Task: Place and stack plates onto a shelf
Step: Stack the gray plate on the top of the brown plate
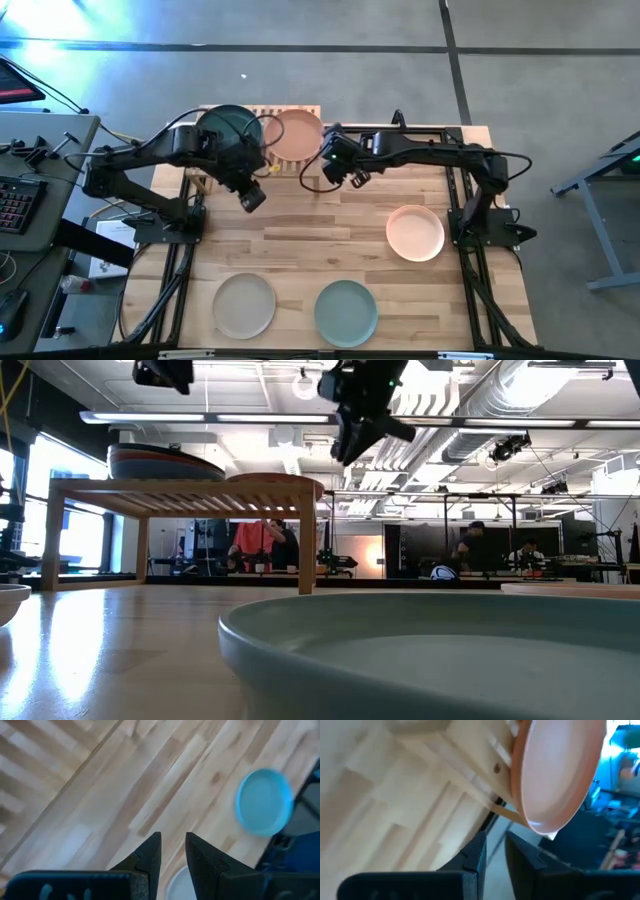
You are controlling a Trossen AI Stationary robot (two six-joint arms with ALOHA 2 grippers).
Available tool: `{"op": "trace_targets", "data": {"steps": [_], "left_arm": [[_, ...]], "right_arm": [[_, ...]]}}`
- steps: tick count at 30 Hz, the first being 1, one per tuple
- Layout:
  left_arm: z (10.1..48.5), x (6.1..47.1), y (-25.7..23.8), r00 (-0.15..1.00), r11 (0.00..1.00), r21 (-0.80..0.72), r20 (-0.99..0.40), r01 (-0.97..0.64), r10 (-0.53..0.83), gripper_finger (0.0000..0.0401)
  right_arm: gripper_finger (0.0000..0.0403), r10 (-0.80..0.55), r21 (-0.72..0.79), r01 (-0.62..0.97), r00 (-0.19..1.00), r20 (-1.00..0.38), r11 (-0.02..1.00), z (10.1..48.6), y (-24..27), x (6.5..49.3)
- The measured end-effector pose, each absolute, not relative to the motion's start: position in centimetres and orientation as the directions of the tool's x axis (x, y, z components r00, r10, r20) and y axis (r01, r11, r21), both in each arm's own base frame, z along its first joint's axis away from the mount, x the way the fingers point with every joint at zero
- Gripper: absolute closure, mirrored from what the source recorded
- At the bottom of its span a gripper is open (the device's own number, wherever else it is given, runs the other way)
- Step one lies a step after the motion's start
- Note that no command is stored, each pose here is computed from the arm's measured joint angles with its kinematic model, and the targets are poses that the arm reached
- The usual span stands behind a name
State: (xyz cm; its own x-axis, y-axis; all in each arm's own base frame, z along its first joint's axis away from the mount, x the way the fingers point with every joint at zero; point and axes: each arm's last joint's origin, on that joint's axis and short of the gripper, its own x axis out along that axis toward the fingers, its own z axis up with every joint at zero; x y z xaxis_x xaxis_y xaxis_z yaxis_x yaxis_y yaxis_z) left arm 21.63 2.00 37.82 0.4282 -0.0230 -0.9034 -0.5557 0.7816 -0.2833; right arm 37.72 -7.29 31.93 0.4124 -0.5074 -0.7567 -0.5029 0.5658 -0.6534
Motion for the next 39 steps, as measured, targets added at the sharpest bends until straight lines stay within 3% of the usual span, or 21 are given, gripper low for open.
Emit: {"op": "trace_targets", "data": {"steps": [10,18,23,31,39], "left_arm": [[37.3,21.4,-1.9,0.386,0.913,-0.216,-0.92,-0.347,-0.071,0.0323],[33.9,20.6,-6.4,0.25,0.982,-0.136,-0.963,-0.13,-0.1,0.0323],[31.7,19.6,-8.5,0.173,0.992,-0.109,-0.98,-0.062,-0.097,0.0323],[28.0,19.0,-11.2,0.178,0.993,-0.111,-0.977,0.048,-0.118,0.0323],[23.9,18.5,-12.0,0.179,0.992,-0.125,-0.975,0.036,-0.129,0.0323]], "right_arm": [[0.0345,-0.464,-0.598,-0.248,0.435,-0.772,0.762,34.5,-4.4,35.3],[0.0345,-0.407,-0.473,-0.037,0.453,-0.793,0.88,35.3,-0.5,34.0],[0.0345,-0.358,-0.375,0.064,0.477,-0.803,0.925,35.6,2.3,33.4],[0.0345,-0.238,-0.197,0.134,0.513,-0.825,0.971,35.6,6.2,32.9],[0.0345,-0.228,-0.157,0.173,0.554,-0.801,0.972,35.8,8.0,32.7]]}}
